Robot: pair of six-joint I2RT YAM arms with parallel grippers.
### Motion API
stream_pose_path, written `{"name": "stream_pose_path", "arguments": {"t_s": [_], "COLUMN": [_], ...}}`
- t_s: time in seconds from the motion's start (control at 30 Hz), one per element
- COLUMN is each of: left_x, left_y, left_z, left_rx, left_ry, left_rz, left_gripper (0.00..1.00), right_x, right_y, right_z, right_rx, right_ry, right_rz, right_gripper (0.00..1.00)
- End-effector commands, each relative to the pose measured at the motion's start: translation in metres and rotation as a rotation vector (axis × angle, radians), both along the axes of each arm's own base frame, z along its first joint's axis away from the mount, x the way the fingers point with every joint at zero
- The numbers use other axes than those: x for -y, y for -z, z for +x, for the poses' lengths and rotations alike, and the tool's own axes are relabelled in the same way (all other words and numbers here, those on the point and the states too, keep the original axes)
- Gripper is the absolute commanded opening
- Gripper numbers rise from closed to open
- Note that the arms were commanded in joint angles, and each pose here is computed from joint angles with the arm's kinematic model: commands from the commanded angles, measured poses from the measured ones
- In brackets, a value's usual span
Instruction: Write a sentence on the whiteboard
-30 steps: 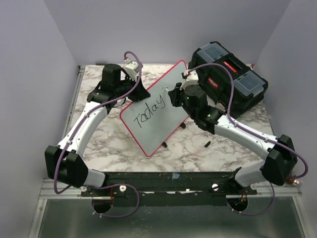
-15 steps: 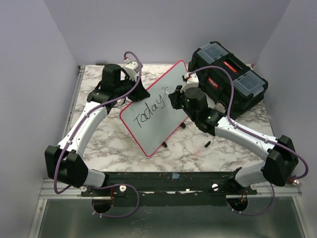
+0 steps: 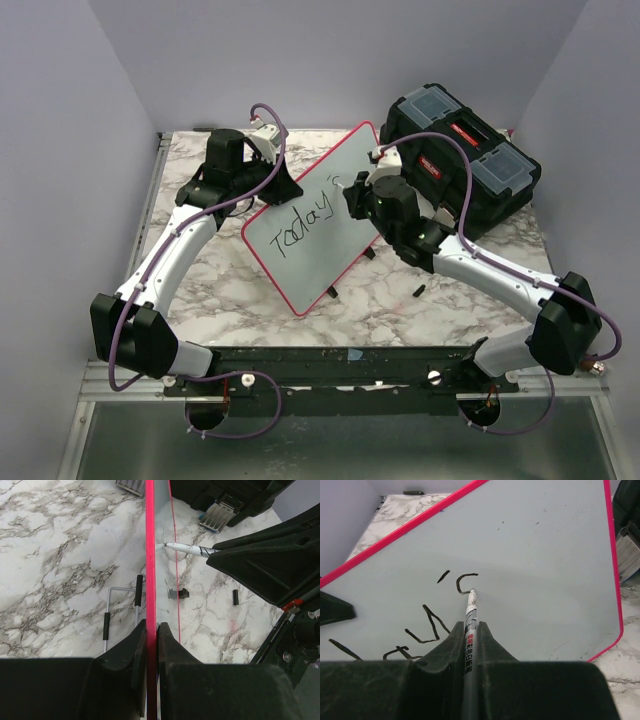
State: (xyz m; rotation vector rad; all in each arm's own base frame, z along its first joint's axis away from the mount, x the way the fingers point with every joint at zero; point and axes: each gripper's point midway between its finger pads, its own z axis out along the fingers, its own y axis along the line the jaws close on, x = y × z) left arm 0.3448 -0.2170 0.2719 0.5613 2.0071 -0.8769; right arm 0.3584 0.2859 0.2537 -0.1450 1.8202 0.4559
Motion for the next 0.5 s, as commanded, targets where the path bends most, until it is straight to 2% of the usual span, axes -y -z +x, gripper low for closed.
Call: {"name": "stream_pose_path", "arguments": {"t_s": [0.0,0.47], "left_x": [0.006,0.006], "left_y": [0.009,0.008], "left_z": [-0.006,-0.006], "left_rx": [0.034,0.036], "left_ry": [0.066,0.066], "left_rz": [0.042,0.042], "left_gripper": [0.00,0.00], "right_x": [0.004,0.008], "right_y": [0.007,0.024], "right_z": [0.009,-0.001], "right_rx": [-0.003,-0.048], "right_ry": [0.026,0.008], "right_rz": [-0.039,-0.026], "right_gripper": [0.01,0.01]}}
